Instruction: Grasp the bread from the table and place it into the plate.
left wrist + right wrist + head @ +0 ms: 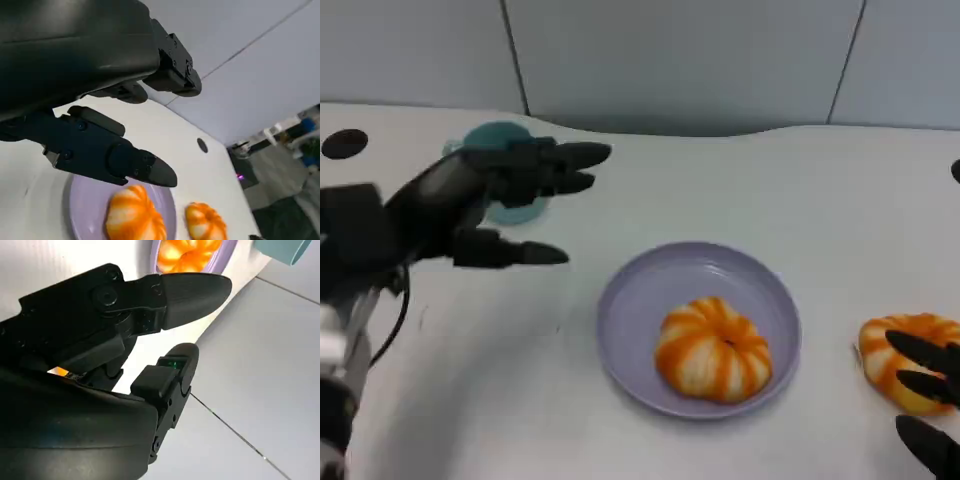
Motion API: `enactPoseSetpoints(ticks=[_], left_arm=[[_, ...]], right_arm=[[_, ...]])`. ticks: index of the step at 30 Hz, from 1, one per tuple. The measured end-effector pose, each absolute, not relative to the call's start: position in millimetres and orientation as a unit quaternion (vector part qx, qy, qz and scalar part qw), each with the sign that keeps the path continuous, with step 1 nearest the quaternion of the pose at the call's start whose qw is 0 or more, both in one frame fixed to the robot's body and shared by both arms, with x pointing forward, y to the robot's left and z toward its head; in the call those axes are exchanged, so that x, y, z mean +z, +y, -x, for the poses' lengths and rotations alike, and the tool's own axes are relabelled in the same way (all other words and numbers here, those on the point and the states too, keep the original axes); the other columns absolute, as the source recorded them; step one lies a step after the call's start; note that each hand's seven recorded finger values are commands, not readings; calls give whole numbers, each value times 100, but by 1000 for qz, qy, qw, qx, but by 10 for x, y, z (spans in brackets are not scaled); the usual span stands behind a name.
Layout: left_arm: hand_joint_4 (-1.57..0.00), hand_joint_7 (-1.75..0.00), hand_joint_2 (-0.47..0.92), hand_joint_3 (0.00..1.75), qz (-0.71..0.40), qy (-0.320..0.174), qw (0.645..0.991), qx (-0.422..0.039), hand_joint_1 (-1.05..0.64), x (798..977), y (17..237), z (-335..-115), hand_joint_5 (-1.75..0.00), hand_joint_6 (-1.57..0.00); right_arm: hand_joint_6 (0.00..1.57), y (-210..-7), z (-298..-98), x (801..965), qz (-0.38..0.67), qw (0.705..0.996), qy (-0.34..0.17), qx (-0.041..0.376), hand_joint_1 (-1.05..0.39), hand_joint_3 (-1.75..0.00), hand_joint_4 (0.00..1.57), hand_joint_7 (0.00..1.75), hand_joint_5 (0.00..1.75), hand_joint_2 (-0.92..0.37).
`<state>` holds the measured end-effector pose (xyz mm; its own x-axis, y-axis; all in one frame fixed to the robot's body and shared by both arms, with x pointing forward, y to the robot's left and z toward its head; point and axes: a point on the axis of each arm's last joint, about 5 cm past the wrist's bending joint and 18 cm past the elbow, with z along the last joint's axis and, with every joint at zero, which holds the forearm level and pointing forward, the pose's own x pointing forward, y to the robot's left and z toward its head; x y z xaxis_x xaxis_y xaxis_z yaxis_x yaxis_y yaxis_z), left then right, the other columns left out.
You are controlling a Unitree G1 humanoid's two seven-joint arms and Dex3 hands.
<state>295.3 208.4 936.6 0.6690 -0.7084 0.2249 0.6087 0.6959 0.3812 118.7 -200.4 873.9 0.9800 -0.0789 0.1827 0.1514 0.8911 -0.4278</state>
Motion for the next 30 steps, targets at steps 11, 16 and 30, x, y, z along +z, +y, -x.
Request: enactPoseSetpoints(ticks=[11,16,30], left_arm=[[-41,-115,90,1,-64,25,958,-278,-49,8909,2356,-2420,-148,-45],[-55,-170,90,0,-64,96,956,-272,-39,8878,2393,-2350,-173,-38],[-76,-175,87,0,-113,163,948,-250,-23,8792,2072,-2176,-175,-59]], right_arm=[[78,-2002,-1169,8738,228,969,-78,-59,-37,-35,94,0,1,-92],[79,-2009,-1171,8704,227,969,-76,-58,-38,-34,94,1,1,-92],[79,-2152,-1156,8681,218,971,-74,-65,-38,-33,92,0,0,-92]])
